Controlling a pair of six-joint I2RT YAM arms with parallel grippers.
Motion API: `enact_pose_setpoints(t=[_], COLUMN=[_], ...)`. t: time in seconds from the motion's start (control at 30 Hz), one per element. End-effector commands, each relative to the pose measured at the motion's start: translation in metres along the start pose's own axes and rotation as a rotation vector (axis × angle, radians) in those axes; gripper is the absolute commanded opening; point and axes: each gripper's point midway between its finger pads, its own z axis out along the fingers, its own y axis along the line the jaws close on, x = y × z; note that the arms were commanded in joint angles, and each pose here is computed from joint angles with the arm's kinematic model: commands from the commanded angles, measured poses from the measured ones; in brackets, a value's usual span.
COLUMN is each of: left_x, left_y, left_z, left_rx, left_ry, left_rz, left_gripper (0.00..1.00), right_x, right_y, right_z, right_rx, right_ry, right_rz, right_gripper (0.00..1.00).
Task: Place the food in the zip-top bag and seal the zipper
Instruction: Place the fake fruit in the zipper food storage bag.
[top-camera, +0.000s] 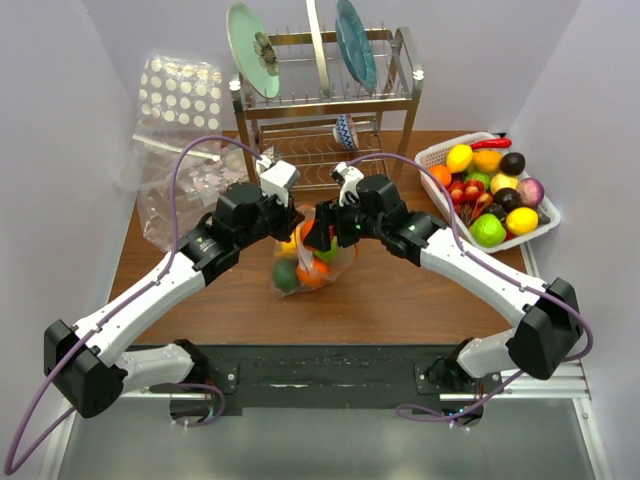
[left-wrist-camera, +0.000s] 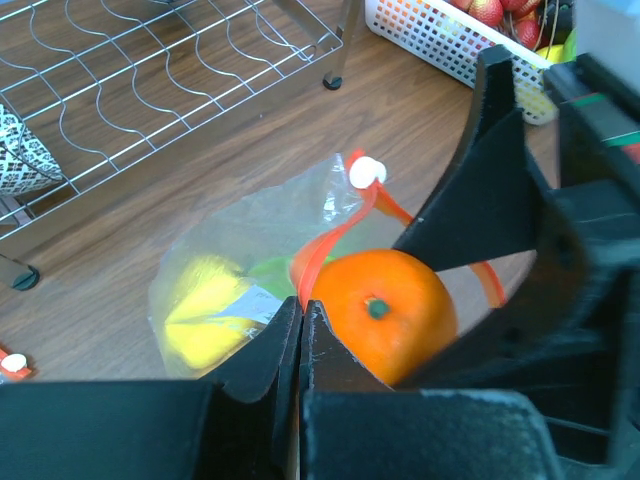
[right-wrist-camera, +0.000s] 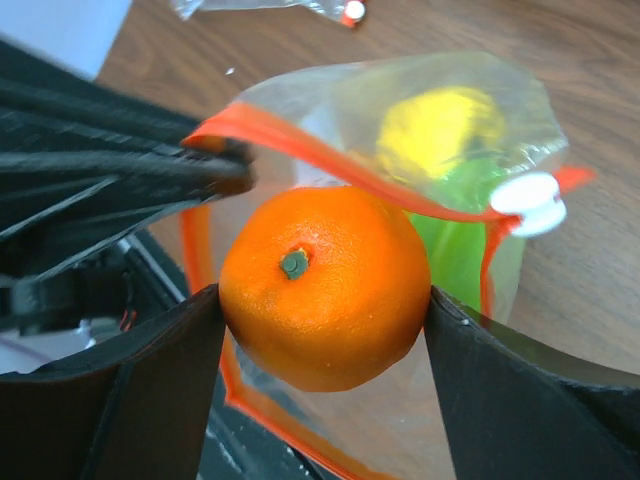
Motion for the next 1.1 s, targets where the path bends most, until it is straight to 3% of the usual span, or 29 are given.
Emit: enact_pose_setpoints(t=[0.0,0.03,0.4,0.73,0.93,1.07], left_x=[-0.015,-0.016,-0.016,-0.017,-0.017,-0.018], left_y=[0.000,-0.001,-0.002,-0.002,-0.002,-0.002], left_z=[-0.002,-0.003,-0.003,-0.004,-0.005,-0.006], left_rx=[0.005,0.008,0.012,0.011,0.014,0.014], left_ry=[-0.055,-0.056,-0.059,-0.062,-0.062,-0.065], left_rz=[0.013,0.014,0.012,0.013,0.013,0.013], left_gripper=[0.00,0.00,0.00,0.00,0.00,0.00], right_x=[-0.031,-0.031,-0.044,-0.074,-0.073,-0.062], right_y=[-0.002,-0.001,-0.007,-0.100,-0.189,-0.222], right_z=[0.000,-0.001,-0.044,-0.112,-0.170,-0.207], right_rx=[0.061,0.060,0.150,0.736,1.052,1.261], right_ry=[-0.111,-0.114,-0.172,-0.269,-0.246,-0.267], right_rz=[-0.014,-0.015,-0.059,-0.094,0.040,0.076], right_gripper=[0.89,0.99,0.96,0.96,0.99,0.99])
